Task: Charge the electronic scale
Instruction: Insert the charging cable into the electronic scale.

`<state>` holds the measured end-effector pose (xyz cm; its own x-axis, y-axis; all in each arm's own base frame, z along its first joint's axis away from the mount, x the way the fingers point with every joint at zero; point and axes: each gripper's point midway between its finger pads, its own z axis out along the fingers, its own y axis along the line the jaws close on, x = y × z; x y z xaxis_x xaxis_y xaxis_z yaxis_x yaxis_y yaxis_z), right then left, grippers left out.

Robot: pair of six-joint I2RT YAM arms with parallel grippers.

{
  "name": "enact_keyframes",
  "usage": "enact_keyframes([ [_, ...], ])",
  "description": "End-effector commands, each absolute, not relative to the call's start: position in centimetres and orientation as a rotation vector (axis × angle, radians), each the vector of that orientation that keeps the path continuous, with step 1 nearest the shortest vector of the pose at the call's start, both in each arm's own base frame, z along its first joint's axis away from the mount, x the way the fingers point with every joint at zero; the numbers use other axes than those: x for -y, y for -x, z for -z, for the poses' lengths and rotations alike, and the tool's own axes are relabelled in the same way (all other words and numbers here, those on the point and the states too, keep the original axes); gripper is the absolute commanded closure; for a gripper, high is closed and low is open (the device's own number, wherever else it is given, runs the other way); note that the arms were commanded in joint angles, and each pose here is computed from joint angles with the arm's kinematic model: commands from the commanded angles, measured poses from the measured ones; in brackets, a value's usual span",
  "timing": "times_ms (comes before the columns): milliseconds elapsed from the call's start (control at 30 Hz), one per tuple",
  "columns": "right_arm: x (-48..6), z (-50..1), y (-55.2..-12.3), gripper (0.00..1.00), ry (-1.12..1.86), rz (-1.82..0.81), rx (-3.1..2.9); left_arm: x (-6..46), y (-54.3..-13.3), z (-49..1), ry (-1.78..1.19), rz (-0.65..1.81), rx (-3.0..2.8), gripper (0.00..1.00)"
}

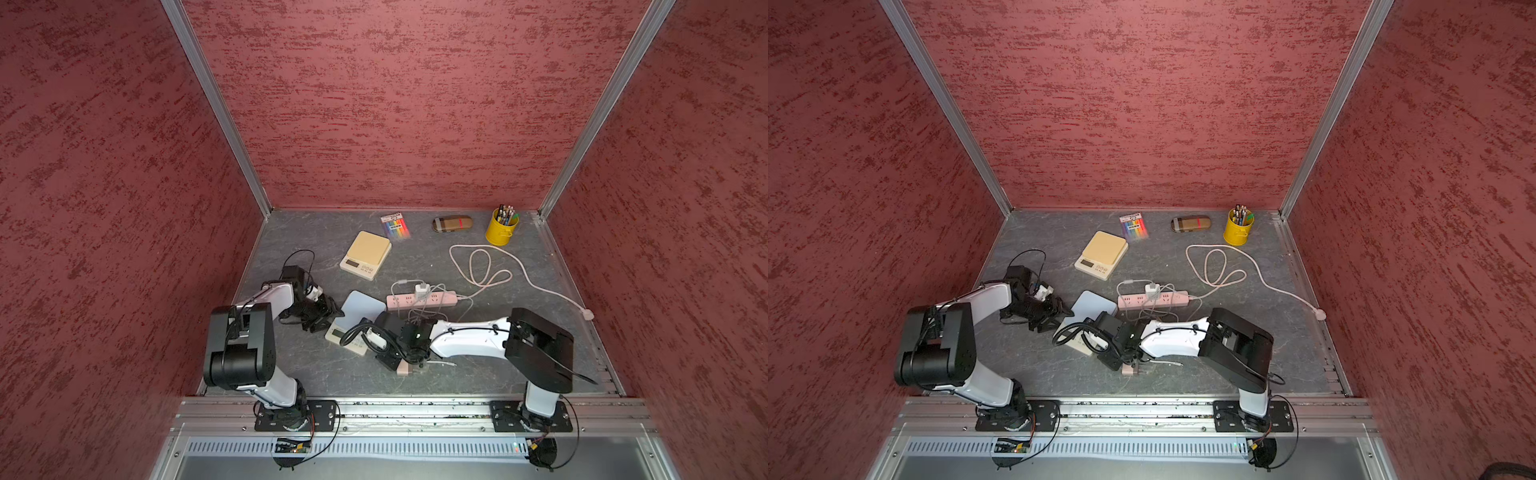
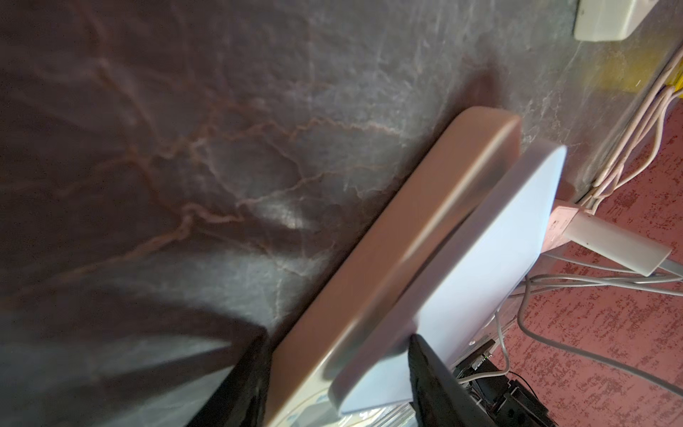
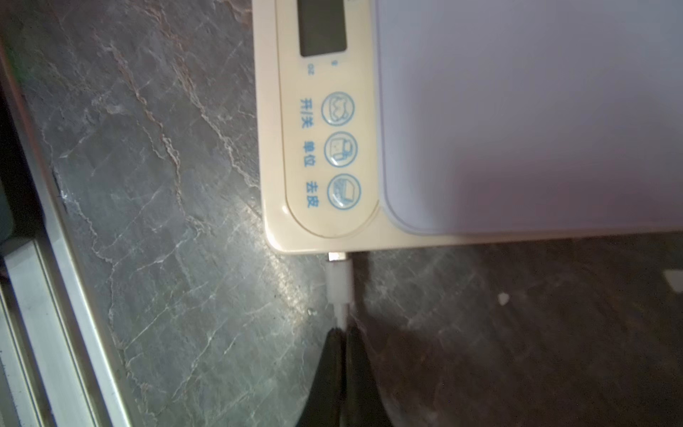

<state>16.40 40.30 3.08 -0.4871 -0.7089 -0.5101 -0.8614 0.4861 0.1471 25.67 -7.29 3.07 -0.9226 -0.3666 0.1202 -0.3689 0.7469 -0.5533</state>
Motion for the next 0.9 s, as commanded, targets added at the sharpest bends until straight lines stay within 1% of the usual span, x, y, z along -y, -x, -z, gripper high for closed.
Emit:
enact_keyframes([
  [0,-43.1,-6.0,-18.8,1.0,1.127,-0.627,-2.292,7.5,-23.9,-2.2,-0.664,-0.853,2.876,0.43],
  [400,-45.1,-8.4,-19.7,1.0,1.096,-0.696,-2.29,8.7,-23.5,-2.1,-0.661,-0.9,2.84,0.46],
  [867,-44.7,-8.0,-20.8,1.0,1.006,-0.706,-2.351,9.6,-22.3,-2.2,-0.749,-0.872,2.845,0.53],
])
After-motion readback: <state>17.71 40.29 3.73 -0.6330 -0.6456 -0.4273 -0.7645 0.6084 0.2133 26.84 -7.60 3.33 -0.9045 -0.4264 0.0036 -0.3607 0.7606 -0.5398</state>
